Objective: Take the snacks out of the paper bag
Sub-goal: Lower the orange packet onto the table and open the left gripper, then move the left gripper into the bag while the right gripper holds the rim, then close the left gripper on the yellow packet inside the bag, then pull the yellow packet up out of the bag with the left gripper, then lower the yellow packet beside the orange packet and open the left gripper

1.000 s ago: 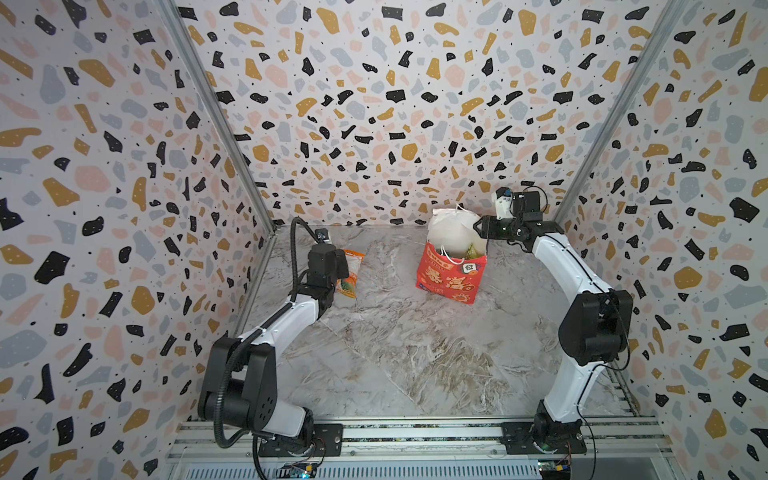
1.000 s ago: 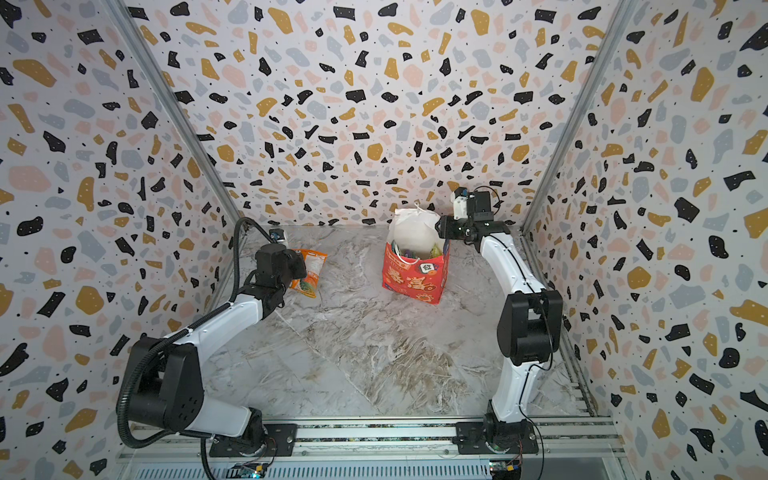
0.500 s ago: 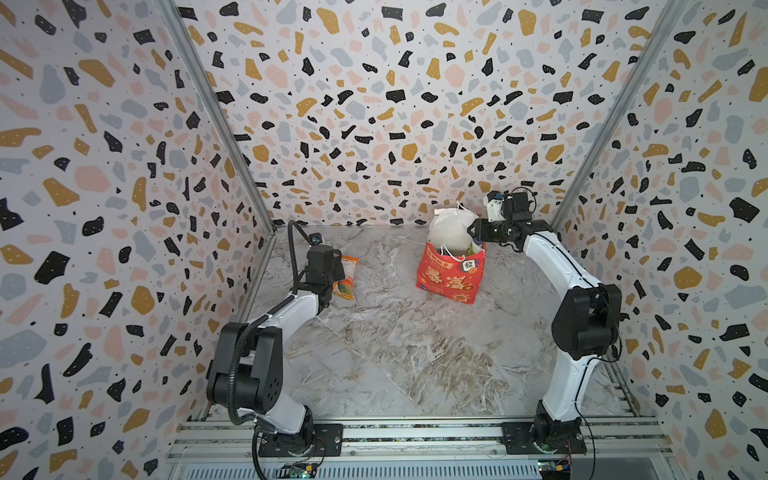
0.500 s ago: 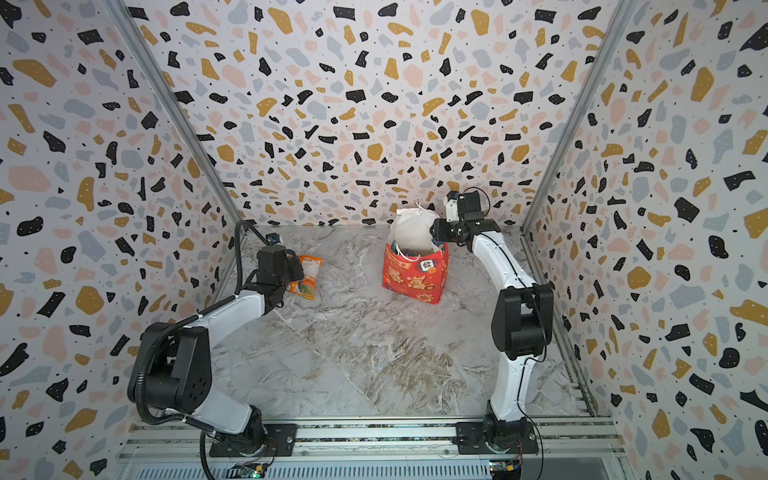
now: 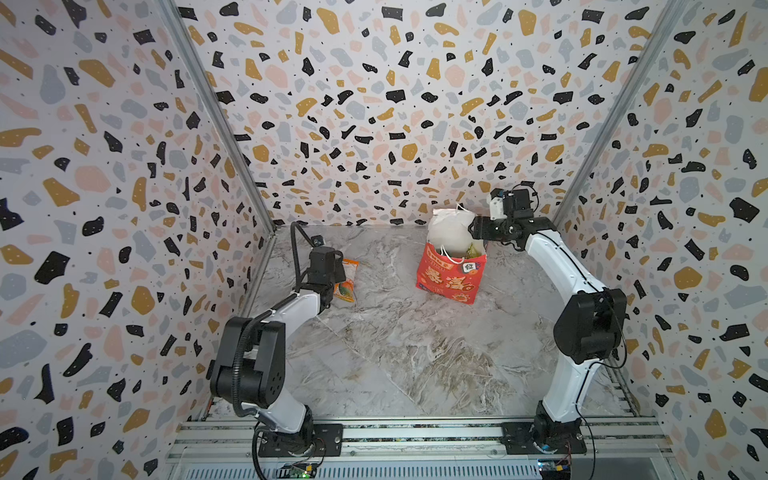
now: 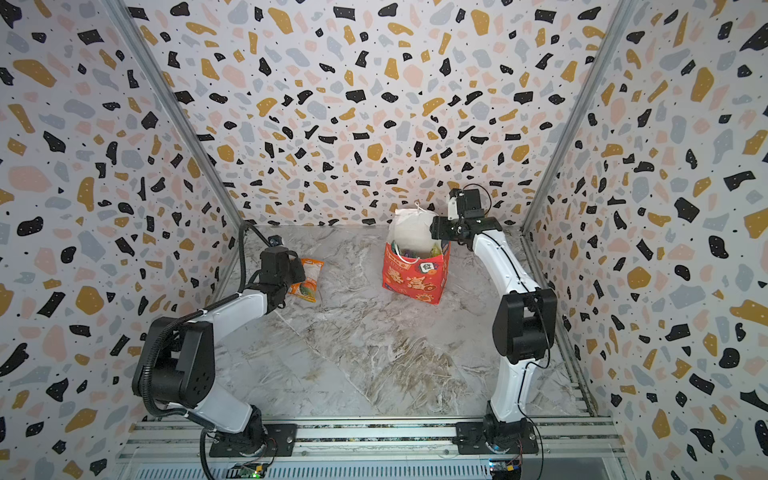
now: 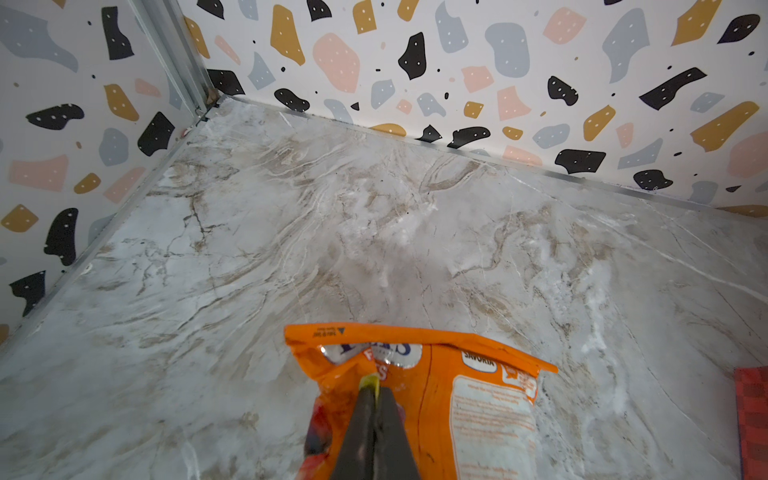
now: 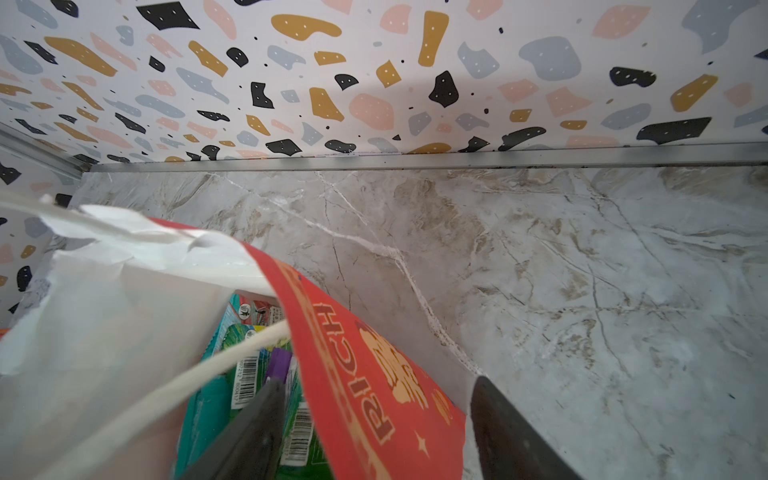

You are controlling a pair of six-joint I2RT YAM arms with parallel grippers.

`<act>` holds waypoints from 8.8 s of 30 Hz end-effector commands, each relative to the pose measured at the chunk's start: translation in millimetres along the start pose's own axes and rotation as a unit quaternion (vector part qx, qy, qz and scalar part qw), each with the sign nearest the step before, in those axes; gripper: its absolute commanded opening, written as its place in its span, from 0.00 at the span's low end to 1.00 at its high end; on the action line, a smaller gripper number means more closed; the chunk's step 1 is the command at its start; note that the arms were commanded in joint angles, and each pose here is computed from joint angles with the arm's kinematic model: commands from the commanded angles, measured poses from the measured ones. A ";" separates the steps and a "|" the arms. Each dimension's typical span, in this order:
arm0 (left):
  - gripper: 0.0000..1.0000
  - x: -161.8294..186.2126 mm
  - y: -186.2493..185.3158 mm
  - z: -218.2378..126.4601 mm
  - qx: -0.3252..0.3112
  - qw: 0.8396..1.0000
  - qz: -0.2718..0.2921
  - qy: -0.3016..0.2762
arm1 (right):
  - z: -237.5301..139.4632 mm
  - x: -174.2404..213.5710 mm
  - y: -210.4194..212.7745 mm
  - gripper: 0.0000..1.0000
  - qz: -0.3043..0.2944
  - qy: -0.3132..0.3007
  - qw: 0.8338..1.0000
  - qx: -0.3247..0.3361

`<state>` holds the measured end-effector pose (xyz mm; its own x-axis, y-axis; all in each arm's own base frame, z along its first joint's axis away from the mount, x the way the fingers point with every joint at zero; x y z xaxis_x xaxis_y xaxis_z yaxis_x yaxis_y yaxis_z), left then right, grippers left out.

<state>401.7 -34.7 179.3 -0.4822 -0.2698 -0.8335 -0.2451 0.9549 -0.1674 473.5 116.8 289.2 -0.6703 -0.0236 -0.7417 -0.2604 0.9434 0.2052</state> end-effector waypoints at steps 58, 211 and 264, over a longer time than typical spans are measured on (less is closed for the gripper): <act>0.34 -75.4 -14.6 -112.1 0.123 0.984 -0.032 -0.128 | -42.0 -15.4 37.2 0.00 -0.101 -0.076 0.992 -0.032; 0.00 -93.4 -105.8 -297.5 0.197 0.952 0.131 -0.192 | -125.6 64.8 100.5 0.00 -0.032 -0.216 0.965 -0.143; 0.23 56.3 -90.5 23.6 -0.135 0.943 0.267 0.146 | -127.3 69.5 92.7 0.00 -0.033 -0.223 0.965 -0.133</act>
<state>417.9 -135.1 128.1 -0.8087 0.1839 -0.5588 -0.0793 0.9072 0.4132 319.0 165.4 290.7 -0.4540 0.0373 -0.8902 -0.4663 0.8415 0.2730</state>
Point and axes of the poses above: each gripper's point midway between its finger pads, its own z axis out along the fingers, its own y axis along the line the jaws close on, x = y × z, the point moved 7 cm from there along -z, back along the fingers, and after that the axes turned 4 degrees about -z, right-handed, at the moved point
